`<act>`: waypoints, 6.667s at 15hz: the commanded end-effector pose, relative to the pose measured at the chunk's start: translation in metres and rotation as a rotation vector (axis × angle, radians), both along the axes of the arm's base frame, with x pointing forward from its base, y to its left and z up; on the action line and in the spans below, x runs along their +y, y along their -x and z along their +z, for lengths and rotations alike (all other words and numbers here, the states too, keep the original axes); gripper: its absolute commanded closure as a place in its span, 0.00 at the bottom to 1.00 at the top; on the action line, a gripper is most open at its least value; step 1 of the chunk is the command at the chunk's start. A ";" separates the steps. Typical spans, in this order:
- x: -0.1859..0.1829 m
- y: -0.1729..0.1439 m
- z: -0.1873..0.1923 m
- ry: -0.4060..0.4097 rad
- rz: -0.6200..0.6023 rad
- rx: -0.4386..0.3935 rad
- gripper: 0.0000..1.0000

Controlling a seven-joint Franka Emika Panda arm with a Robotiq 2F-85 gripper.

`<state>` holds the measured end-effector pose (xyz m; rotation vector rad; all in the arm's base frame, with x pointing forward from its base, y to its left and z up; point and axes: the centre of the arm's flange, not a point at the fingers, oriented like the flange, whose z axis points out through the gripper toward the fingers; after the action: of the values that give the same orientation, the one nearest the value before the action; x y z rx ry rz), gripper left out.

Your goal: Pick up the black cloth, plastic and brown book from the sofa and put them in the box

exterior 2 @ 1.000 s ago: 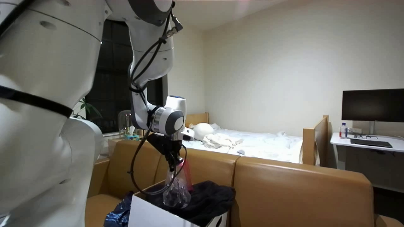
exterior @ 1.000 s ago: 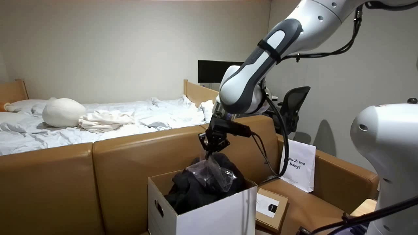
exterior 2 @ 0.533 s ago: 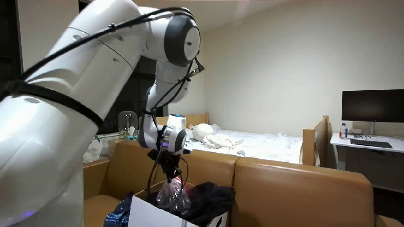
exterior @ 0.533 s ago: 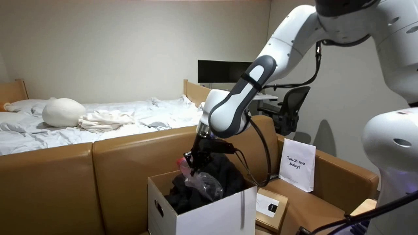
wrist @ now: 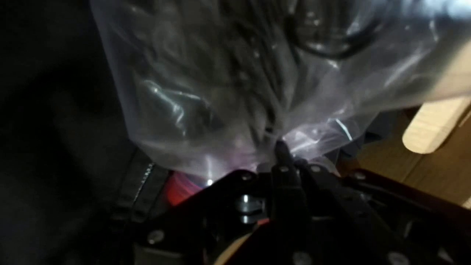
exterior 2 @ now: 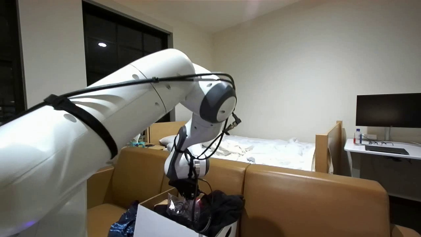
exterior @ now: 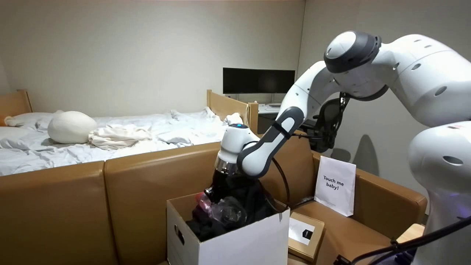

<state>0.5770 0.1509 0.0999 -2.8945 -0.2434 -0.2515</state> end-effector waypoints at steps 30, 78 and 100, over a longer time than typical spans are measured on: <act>0.074 0.029 0.149 0.132 -0.258 -0.086 0.00; -0.098 0.157 0.384 0.237 -1.058 -0.252 0.00; -0.330 0.095 0.227 0.648 -1.004 0.008 0.00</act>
<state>0.4754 -0.1876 0.3516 -3.3417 1.6075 -0.4600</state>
